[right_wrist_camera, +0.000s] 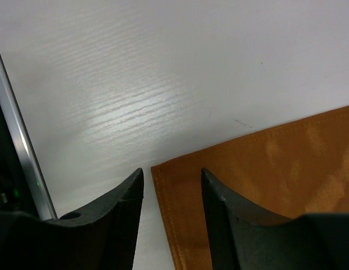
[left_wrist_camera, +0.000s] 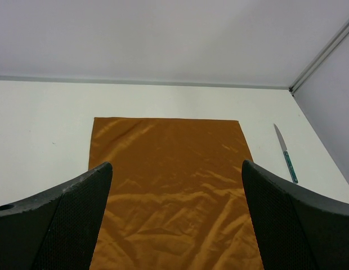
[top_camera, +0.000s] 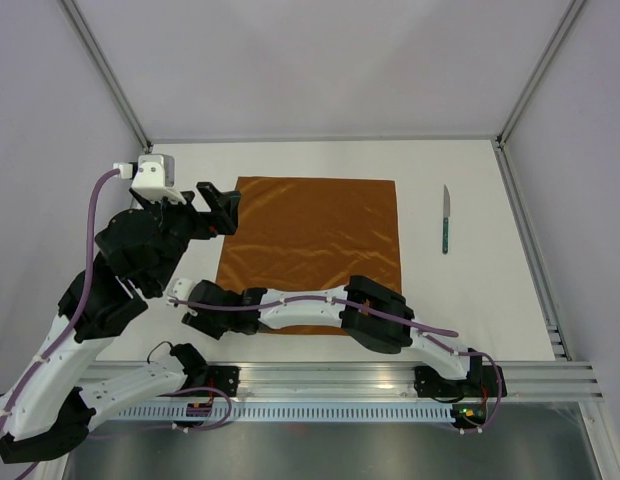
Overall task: Fold the napkin, place the utensils inside, and roll it up
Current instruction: Fold the napkin at the center of the board.
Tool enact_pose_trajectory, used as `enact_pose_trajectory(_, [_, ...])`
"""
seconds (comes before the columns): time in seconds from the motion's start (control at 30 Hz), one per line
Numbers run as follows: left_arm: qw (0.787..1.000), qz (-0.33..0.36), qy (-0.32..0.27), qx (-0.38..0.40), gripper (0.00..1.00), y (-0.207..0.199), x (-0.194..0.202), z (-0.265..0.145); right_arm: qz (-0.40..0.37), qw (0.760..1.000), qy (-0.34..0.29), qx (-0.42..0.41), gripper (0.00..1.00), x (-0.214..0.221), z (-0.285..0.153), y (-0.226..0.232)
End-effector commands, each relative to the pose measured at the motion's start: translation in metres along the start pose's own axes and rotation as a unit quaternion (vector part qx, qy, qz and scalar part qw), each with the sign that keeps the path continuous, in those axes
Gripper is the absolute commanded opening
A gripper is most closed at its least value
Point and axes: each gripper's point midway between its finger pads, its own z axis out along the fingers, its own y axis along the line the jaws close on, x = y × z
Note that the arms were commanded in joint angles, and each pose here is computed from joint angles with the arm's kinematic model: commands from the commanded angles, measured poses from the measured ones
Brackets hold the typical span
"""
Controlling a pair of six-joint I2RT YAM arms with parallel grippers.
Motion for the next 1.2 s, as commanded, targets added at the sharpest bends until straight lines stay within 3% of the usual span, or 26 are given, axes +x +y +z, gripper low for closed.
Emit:
enact_pose_trajectory(0.0, [1.000, -0.010, -0.003, -0.004, 1.00, 0.001, -0.001, -0.001, 0.017, 1.000, 0.008, 0.000, 0.52, -0.006, -0.001, 0.006])
enact_pose_trajectory(0.5, [1.000, 0.002, 0.000, -0.012, 1.00, 0.004, 0.003, 0.001, 0.022, 0.999, 0.035, 0.001, 0.52, 0.014, 0.011, 0.011])
enact_pose_trajectory(0.7, [1.000, 0.005, 0.001, -0.016, 1.00, 0.006, 0.005, 0.001, 0.022, 0.999, 0.047, 0.004, 0.48, 0.024, 0.013, 0.011])
enact_pose_trajectory(1.17, [1.000, 0.003, 0.000, -0.019, 1.00, 0.010, 0.008, -0.002, 0.008, 0.999, 0.028, 0.036, 0.13, 0.001, 0.002, -0.015])
